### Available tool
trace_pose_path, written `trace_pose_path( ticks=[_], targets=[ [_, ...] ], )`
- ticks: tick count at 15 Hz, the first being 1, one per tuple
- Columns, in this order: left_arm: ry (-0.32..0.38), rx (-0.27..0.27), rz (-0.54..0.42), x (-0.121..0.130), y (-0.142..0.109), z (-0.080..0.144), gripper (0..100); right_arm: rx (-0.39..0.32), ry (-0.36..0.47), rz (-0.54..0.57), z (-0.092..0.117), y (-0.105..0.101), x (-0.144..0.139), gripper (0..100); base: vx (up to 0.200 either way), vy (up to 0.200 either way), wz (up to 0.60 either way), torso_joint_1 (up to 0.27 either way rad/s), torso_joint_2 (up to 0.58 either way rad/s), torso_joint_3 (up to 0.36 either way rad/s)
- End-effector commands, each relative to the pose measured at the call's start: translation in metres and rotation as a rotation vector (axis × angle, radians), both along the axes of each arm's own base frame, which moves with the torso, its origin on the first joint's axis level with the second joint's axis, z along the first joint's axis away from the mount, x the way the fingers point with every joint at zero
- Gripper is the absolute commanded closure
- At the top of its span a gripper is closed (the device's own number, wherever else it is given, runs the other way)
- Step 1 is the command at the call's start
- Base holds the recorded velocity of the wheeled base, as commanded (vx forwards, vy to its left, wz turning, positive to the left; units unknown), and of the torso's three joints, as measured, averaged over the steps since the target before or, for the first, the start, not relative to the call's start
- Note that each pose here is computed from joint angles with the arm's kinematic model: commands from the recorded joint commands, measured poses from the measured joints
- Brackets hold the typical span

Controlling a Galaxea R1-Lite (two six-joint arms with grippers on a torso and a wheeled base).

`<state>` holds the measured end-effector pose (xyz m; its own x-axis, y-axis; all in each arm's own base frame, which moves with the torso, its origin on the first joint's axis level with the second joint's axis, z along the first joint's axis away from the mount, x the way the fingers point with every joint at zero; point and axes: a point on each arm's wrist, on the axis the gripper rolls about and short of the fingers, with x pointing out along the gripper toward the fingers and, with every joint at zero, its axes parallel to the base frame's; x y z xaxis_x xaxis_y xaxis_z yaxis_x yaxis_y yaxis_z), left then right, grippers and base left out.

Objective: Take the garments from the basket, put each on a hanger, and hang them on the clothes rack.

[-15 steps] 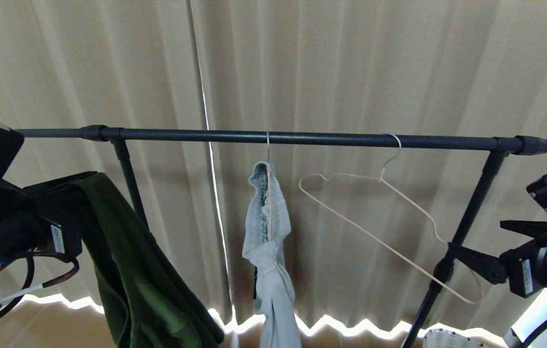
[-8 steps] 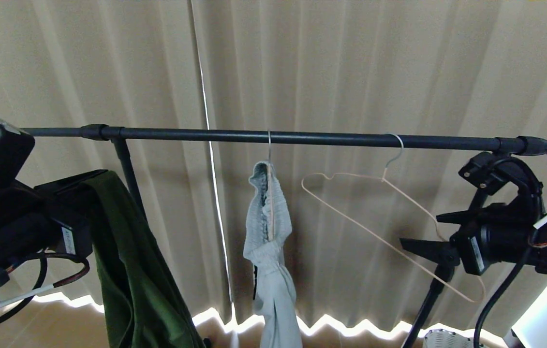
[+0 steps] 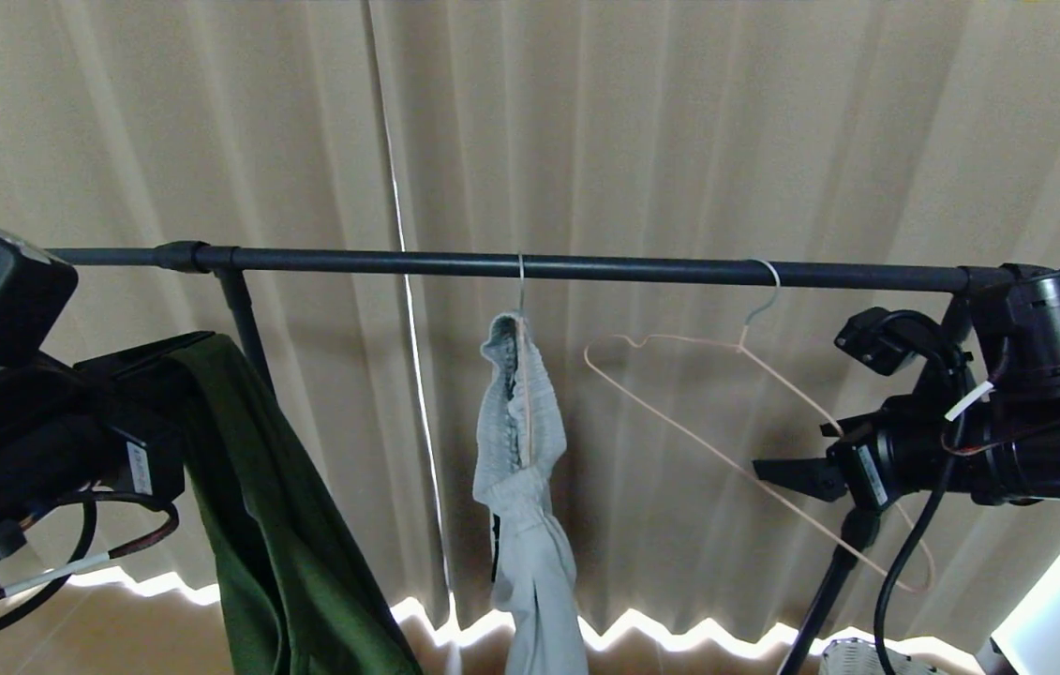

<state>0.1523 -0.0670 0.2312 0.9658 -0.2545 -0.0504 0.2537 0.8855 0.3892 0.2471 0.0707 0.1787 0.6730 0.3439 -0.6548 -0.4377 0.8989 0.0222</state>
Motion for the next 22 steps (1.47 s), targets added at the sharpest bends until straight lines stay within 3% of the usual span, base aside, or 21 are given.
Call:
trace_pose_path(
  ticks=[1, 4, 5, 16, 22],
  targets=[
    [0.004, 0.002, 0.0, 0.001, 0.0, 0.0, 100, -0.007, 0.022, -0.003, -0.006, 0.001, 0.003, 0, 0.0, 0.0, 0.0, 0.0, 0.0, 0.0],
    [0.005, 0.002, -0.001, 0.001, 0.0, -0.001, 100, -0.016, 0.032, -0.007, -0.01, 0.0, 0.001, 0, 0.0, 0.0, 0.0, 0.0, 0.0, 0.0],
    [0.009, 0.004, -0.001, 0.002, -0.001, -0.001, 100, -0.028, 0.039, -0.018, -0.013, -0.001, -0.001, 100, 0.0, 0.0, 0.0, 0.0, 0.0, 0.0],
    [0.0, 0.002, -0.001, 0.004, -0.002, -0.001, 100, -0.026, -0.008, -0.049, -0.003, -0.007, -0.005, 100, 0.0, 0.0, 0.0, 0.0, 0.0, 0.0],
    [-0.016, -0.002, 0.0, 0.006, -0.003, -0.004, 100, -0.055, -0.136, -0.142, 0.024, -0.016, -0.029, 100, 0.0, 0.0, 0.0, 0.0, 0.0, 0.0]
  ],
)
